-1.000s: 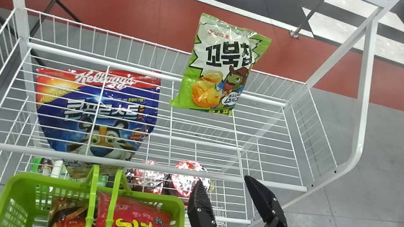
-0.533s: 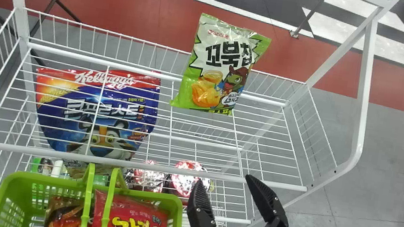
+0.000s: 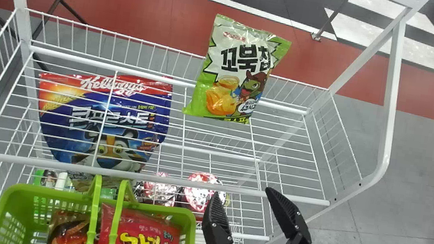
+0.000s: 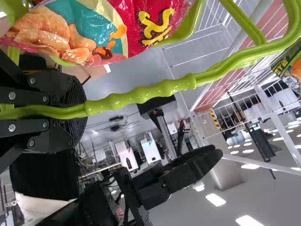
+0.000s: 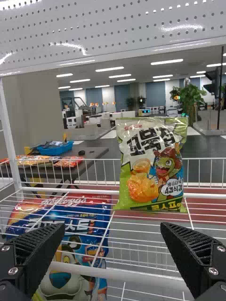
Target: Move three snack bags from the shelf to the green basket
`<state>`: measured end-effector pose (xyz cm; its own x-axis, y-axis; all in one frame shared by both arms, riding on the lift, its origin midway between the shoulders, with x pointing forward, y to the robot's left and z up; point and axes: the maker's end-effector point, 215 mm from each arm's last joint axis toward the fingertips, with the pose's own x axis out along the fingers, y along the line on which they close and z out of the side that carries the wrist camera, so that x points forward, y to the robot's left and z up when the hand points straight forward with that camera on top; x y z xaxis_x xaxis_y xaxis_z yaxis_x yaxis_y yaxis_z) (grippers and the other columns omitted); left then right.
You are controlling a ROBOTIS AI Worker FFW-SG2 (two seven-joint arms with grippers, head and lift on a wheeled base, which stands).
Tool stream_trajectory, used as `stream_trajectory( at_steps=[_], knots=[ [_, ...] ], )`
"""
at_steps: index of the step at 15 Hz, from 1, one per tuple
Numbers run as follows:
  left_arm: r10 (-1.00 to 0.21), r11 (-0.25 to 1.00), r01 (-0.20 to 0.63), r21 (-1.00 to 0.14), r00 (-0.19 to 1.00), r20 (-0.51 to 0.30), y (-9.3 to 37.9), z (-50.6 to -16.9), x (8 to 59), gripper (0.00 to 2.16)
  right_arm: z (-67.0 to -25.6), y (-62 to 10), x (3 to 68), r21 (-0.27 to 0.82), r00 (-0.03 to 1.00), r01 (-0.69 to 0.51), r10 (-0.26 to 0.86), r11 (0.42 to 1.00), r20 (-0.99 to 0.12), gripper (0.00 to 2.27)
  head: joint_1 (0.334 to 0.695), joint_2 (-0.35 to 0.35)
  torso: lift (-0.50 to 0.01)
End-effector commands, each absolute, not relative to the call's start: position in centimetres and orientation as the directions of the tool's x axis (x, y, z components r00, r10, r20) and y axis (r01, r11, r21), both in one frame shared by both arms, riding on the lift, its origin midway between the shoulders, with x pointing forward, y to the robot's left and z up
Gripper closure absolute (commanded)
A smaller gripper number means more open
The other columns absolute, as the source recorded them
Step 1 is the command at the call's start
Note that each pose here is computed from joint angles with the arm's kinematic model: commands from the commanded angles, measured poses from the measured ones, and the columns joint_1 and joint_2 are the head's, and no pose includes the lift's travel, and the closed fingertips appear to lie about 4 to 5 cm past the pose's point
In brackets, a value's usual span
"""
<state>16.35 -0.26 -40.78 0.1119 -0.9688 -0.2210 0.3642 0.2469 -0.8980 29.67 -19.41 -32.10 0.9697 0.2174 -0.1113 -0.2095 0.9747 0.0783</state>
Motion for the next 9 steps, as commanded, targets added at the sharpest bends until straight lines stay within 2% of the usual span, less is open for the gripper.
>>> stream_trajectory(
  at_steps=[1,9],
  knots=[
    [-0.969,0.247,0.364,-0.898,0.112,-0.221,-0.26,-40.78,16.35,2.14,-31.97,-19.45,29.68,0.077,0.971,-0.209,0.216,0.975,-0.102,0.05,0.695,-0.350,-0.048],
    [-0.969,0.245,0.364,-0.898,0.111,-0.220,-0.27,-40.75,16.33,2.14,-32.06,-19.45,29.76,0.076,0.973,-0.201,0.208,0.977,-0.101,0.05,0.695,-0.350,-0.048]
  ],
)
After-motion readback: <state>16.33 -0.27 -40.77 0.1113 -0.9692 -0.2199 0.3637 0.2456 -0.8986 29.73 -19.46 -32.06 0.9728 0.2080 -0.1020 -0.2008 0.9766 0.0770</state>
